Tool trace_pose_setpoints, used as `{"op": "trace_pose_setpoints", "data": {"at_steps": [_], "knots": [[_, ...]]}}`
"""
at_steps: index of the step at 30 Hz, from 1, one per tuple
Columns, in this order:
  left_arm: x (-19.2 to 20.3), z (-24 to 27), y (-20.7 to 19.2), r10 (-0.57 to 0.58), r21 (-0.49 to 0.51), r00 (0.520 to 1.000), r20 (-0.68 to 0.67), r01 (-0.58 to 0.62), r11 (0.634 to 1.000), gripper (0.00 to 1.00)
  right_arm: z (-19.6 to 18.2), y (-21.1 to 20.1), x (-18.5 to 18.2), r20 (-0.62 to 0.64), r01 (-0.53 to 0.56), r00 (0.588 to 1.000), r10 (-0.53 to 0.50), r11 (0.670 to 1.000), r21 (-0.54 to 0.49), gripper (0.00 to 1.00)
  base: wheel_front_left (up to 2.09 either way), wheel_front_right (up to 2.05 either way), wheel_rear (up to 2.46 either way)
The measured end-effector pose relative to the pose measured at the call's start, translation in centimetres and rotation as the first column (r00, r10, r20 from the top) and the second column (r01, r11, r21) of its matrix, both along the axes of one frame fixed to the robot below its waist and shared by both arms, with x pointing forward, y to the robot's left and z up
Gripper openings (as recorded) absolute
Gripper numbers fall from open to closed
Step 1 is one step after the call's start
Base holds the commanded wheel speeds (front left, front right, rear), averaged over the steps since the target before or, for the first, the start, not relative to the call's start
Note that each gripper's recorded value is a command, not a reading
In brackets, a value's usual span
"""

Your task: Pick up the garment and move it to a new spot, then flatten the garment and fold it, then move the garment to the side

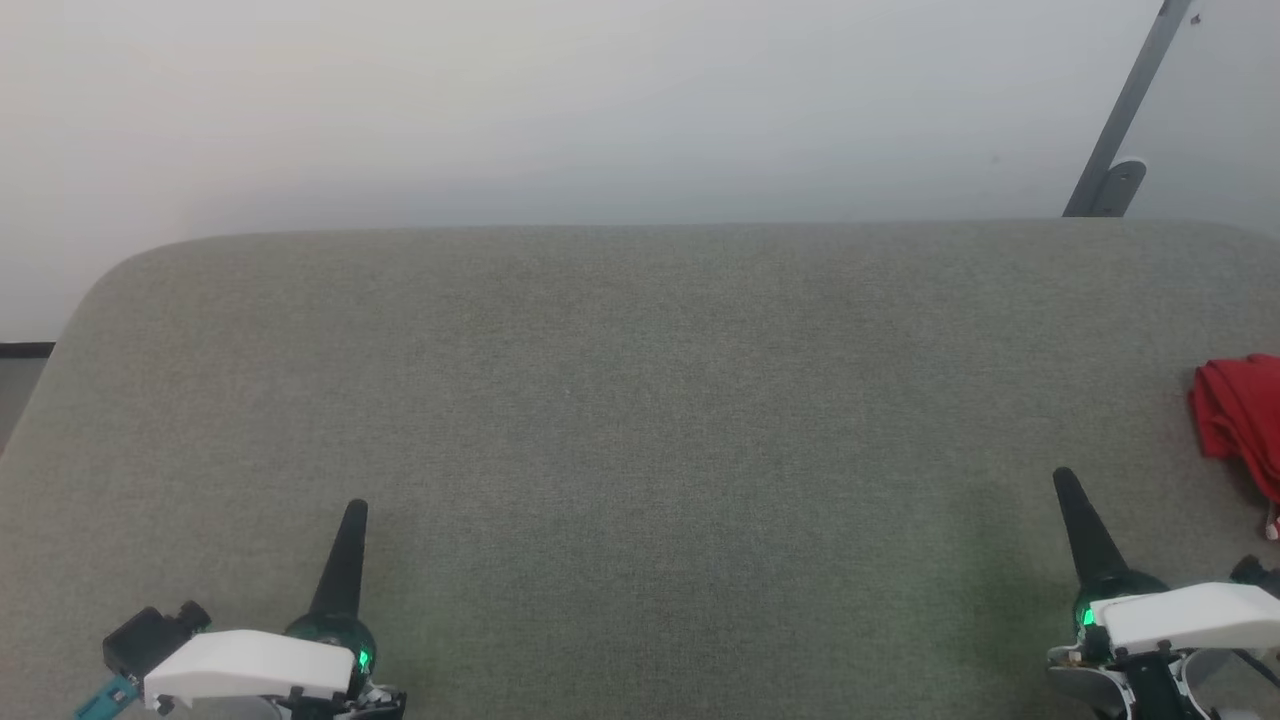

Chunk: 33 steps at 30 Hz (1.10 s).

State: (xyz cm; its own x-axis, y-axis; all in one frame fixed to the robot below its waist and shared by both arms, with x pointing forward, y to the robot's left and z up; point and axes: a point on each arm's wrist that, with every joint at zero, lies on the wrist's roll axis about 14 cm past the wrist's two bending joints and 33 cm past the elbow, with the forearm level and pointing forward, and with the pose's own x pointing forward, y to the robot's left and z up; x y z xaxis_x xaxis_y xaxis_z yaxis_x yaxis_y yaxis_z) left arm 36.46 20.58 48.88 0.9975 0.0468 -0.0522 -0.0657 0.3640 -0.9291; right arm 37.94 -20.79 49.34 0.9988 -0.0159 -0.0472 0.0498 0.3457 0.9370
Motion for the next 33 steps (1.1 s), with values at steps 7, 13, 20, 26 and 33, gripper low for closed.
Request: {"op": "trace_pose_setpoints", "data": {"at_steps": [7,13,20,26,33], "knots": [[0.4,0.2,-0.1,-0.004,-0.063,1.0,0.006,0.005,0.998,0.0,-0.1,0.2,0.0,-0.003,-0.001,1.0,0.001,0.998,0.062,0.0,0.0,0.0,0.0],[0.8,0.5,-0.2,-0.008,-0.112,1.0,0.015,0.01,0.994,0.0,0.2,0.3,0.3,0.006,-0.001,1.0,0.0,0.994,0.108,0.0,0.0,0.0,0.0],[1.0,0.5,-0.2,-0.011,-0.17,1.0,0.016,0.014,0.985,0.0,0.3,0.3,0.3,0.009,0.0,1.0,-0.001,0.987,0.161,0.0,0.0,0.0,0.0],[1.4,0.9,-0.3,-0.014,-0.216,1.0,0.028,0.02,0.976,0.0,0.5,0.4,0.5,0.017,-0.003,1.0,0.0,0.979,0.204,0.0,0.0,0.0,0.0],[1.6,0.9,-0.4,-0.018,-0.267,0.999,0.03,0.025,0.963,0.0,0.7,0.6,0.6,0.026,-0.005,1.0,-0.001,0.968,0.253,0.0,0.0,0.0,0.0]]}}
